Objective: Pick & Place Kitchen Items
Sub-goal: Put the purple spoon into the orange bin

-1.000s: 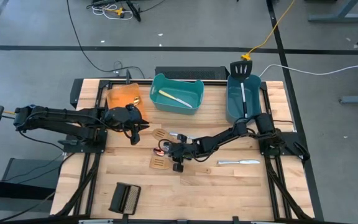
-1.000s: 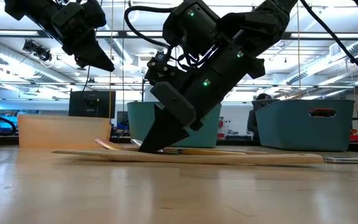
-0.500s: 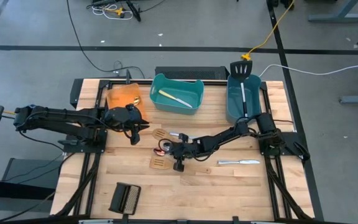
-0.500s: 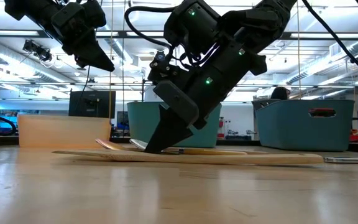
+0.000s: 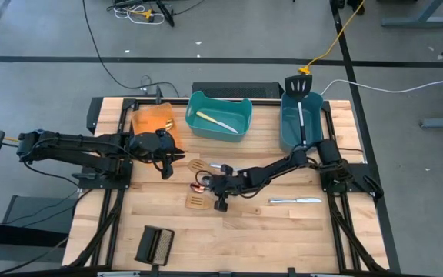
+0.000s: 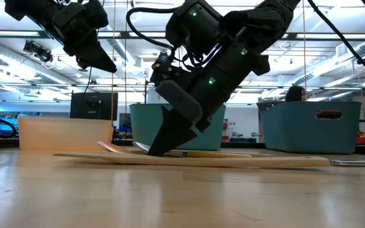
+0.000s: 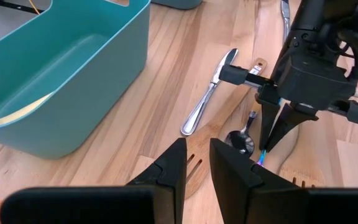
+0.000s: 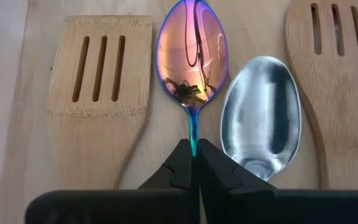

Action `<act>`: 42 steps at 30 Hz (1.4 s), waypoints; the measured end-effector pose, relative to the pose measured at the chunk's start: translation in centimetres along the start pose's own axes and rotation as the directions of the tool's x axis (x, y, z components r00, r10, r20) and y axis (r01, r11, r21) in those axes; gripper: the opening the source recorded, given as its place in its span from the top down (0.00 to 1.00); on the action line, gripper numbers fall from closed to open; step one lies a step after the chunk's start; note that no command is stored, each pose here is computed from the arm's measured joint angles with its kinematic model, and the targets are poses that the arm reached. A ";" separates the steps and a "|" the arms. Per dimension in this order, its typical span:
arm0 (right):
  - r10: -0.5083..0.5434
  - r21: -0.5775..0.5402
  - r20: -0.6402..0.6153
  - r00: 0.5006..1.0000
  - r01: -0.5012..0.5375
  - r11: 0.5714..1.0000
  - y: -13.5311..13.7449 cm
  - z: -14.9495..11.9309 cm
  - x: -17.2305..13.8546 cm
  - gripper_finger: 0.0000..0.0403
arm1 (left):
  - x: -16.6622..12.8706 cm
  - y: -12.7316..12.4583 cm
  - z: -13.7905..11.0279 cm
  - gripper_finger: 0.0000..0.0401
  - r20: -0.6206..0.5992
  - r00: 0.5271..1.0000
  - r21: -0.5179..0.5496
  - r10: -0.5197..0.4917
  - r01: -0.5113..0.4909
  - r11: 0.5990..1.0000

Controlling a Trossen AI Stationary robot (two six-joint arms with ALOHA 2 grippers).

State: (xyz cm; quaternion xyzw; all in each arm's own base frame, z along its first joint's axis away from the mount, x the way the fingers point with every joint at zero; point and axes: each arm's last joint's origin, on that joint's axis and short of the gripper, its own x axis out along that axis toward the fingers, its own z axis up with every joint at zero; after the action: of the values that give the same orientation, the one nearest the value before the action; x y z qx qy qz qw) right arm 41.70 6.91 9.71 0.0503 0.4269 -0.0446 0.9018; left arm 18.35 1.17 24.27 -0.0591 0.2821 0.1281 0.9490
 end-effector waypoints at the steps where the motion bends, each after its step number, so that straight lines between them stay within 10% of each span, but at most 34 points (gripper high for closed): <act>1: -0.001 -0.010 -0.002 1.000 0.001 1.000 0.1 0.2 -0.1 0.96 | 0.0 0.0 0.0 0.81 -0.001 1.000 0.000 0.000 0.000 1.000; 42: -0.118 -0.043 0.087 0.989 0.122 0.992 -1.9 5.7 -8.3 0.96 | 0.0 0.0 -0.1 0.81 -0.005 1.000 0.001 -0.003 0.003 1.000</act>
State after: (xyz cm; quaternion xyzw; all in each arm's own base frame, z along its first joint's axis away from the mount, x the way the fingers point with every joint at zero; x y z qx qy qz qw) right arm 40.58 4.59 19.60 0.0006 0.3916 -0.0905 0.9157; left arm 18.34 1.14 24.21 -0.0596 0.2843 0.1264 0.9485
